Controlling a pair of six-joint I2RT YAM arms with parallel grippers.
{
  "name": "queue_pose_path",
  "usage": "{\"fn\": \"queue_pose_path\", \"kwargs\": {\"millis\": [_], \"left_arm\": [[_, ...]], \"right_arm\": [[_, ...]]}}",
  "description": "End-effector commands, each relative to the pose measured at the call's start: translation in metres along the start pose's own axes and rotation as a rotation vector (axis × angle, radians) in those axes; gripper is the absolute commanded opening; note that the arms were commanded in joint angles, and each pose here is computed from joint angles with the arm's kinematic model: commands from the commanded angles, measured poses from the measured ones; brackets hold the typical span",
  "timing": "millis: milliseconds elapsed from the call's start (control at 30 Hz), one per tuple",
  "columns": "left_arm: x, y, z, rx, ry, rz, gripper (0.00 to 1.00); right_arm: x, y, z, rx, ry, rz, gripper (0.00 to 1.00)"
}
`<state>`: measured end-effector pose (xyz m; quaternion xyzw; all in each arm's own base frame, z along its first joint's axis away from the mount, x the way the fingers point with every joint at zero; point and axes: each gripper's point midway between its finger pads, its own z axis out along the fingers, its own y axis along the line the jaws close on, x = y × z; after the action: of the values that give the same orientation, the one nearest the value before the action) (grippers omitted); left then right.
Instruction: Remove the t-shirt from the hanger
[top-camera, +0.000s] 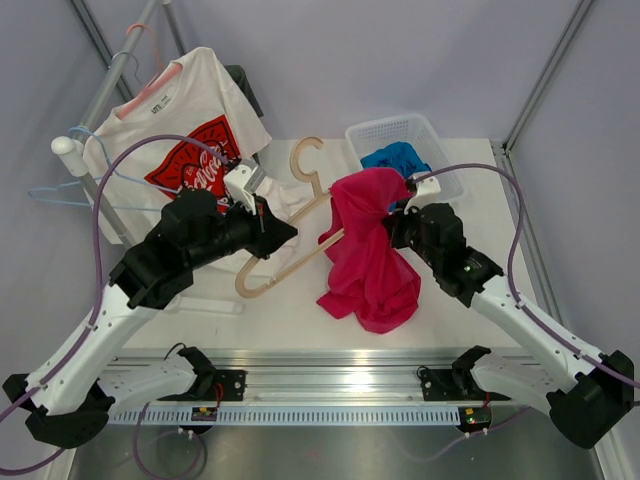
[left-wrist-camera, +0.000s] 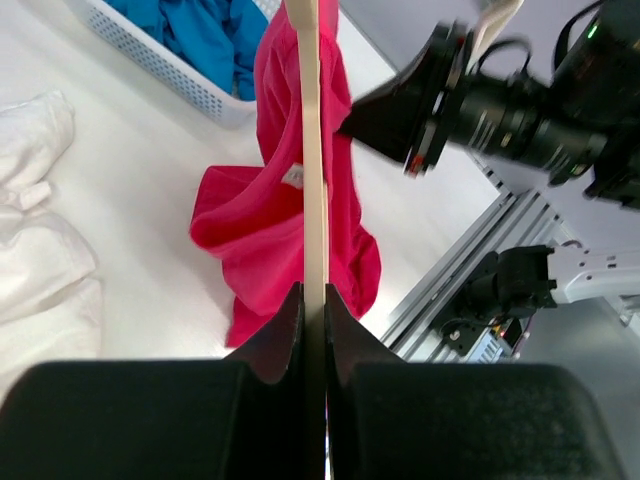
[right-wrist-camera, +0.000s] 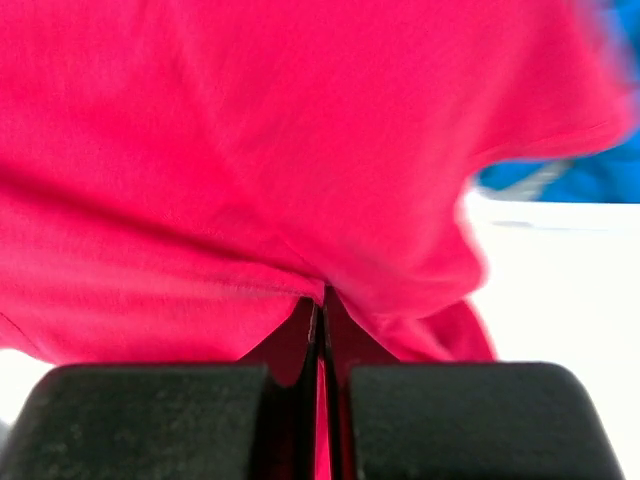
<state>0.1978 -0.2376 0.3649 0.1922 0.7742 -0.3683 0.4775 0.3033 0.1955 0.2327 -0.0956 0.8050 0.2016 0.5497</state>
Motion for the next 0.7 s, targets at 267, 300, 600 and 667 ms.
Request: {"fn": "queue_pose_path", "kwargs": {"millis": [267,300,600,667], "left_arm": [[0.027,0.004,-0.060,-0.002,0.055,0.140,0.00],[0.025,0.004,-0.068,-0.005,0.038,0.142,0.00],[0.008,0.009,-0.085,-0.067,-0.046,0.122,0.00],[-0.001,0.009,-0.087,-0.073,-0.106,0.108,0.00]], "right_arm": [[-0.079,-0.102,-0.013,0.388,-0.127,0.103,0.00],[-0.077,-0.106,-0.014,0.403,-0.115,0.105,0.00],[-0.070,-0.159,-0.078,0.709,-0.234,0.238,0.00],[-0.051,-0.164,-0.081,0.747,-0.206,0.268,0.00]]}}
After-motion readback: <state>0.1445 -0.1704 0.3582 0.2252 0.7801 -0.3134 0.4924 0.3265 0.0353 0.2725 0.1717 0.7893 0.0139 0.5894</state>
